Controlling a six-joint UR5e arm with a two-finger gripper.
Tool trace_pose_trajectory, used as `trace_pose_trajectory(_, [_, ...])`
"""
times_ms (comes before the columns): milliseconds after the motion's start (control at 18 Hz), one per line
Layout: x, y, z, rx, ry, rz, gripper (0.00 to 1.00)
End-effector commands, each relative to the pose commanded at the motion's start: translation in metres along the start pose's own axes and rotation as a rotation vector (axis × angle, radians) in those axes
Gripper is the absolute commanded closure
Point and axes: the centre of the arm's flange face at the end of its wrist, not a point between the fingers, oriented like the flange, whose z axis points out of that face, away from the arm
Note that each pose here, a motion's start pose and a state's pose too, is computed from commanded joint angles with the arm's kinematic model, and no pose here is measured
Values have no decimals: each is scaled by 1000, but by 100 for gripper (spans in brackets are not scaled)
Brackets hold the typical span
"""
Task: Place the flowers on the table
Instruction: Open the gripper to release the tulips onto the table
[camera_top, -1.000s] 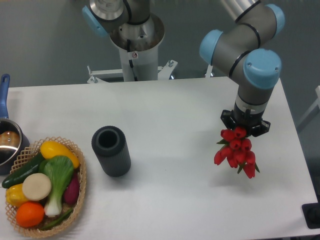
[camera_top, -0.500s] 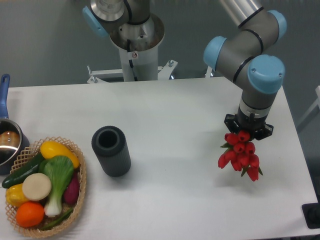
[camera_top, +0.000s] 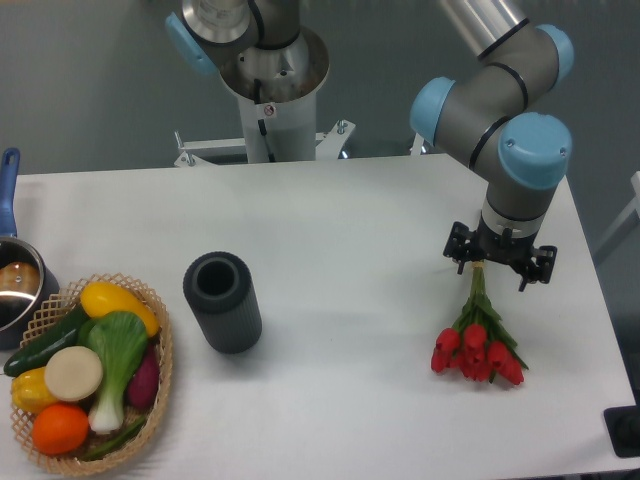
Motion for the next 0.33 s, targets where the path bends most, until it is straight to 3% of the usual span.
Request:
trace_pose_trajectory(111, [-12,14,-4,15,-40,-18,0])
trace_pose_trajectory(333, [-27,34,-2,7,-47,-16,0])
